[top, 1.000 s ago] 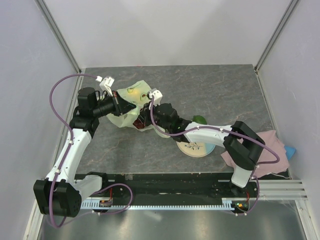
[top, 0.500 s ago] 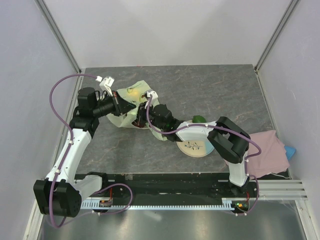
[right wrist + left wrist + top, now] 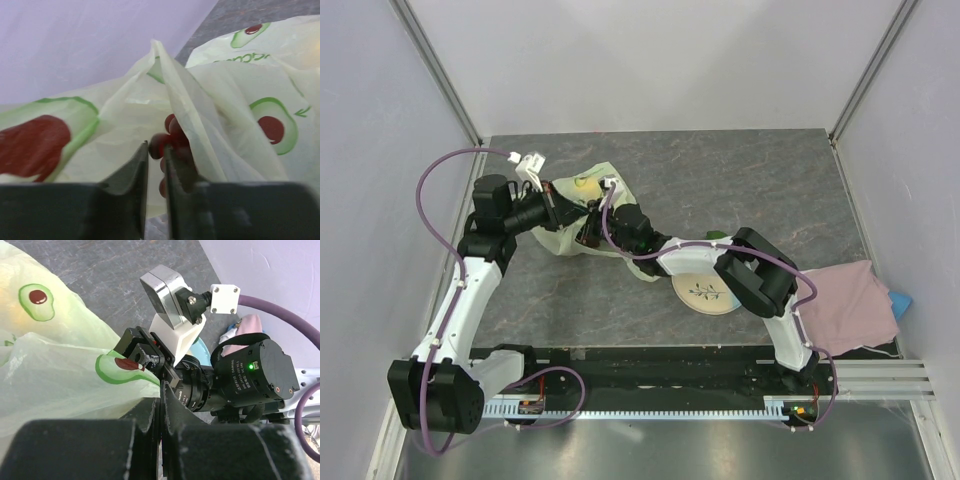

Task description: Place the fruits into the plastic bag

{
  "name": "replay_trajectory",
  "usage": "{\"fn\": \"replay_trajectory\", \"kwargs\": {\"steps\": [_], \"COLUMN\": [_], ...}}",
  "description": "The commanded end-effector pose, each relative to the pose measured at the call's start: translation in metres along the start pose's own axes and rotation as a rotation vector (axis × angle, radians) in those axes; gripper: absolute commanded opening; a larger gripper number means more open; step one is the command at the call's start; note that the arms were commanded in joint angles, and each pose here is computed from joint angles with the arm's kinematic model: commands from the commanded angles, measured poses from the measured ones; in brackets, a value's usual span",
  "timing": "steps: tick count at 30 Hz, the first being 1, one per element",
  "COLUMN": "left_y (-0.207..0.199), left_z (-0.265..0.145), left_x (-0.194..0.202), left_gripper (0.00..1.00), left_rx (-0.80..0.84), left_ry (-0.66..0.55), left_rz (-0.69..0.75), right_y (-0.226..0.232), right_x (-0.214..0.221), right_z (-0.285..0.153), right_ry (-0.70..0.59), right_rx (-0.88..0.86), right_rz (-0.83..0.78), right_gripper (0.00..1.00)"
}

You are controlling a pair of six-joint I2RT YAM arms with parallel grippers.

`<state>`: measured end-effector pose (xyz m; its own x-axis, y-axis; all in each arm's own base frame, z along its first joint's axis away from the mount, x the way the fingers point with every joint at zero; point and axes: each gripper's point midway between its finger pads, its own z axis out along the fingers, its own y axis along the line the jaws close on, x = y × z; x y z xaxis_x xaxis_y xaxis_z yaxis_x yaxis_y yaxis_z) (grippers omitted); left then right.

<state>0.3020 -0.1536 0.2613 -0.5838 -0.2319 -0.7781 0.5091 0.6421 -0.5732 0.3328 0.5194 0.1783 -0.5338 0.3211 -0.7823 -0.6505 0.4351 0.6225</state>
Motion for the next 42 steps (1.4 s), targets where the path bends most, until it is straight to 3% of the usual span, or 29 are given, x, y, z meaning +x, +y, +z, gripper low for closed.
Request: {"fn": "replay_trajectory", "kwargs": {"steps": [1,3,6,14,24,27,28,30,33,42], "left_y": [-0.018,-0.019,-0.018,-0.016,-0.008,-0.004,-0.002,-0.001,0.002,0.006], "left_z": [-0.004,-0.004,-0.004,-0.005,-0.008,-0.009,-0.010,-0.010,-0.010,-0.011], "left_x": [-0.013,-0.013,-0.013,-0.015,-0.019,-0.020,-0.021,-0.021,-0.021,-0.022], "left_gripper": [0.01,0.02,0.01,0.02,0.01,0.02,0.02,0.02,0.02,0.02], "left_rx": [0.055,0.056,0.055,0.039,0.005,-0.010,-0.015,-0.018,-0.025,-0.037], "left_ry": [-0.028,-0.027,-0.028,-0.036,-0.049,-0.055,-0.058,-0.058,-0.058,-0.063], "left_rz": [0.039,0.040,0.042,0.045,0.040,0.041,0.041,0.038,0.033,0.031], "right_y": [0.001,0.002,0.008,0.013,0.060,0.052,0.034,0.006,-0.045,-0.086], "right_x": [-0.017,-0.017,-0.021,-0.014,-0.008,-0.010,0.000,-0.020,-0.016,0.013], "right_z": [0.003,0.000,-0.004,-0.032,-0.120,-0.145,-0.156,-0.170,-0.209,-0.231], "right_ry": [-0.030,-0.026,-0.024,0.024,0.130,0.174,0.243,0.224,0.387,0.556], "right_rx": [0.029,0.022,0.006,-0.005,-0.194,-0.123,-0.038,0.159,0.453,0.571], "right_rz": [0.006,-0.004,-0.024,-0.041,-0.123,-0.206,-0.225,-0.318,-0.431,-0.536], "right_gripper": [0.35,0.50,0.64,0.70,0.73,0.74,0.74,0.74,0.75,0.74]}}
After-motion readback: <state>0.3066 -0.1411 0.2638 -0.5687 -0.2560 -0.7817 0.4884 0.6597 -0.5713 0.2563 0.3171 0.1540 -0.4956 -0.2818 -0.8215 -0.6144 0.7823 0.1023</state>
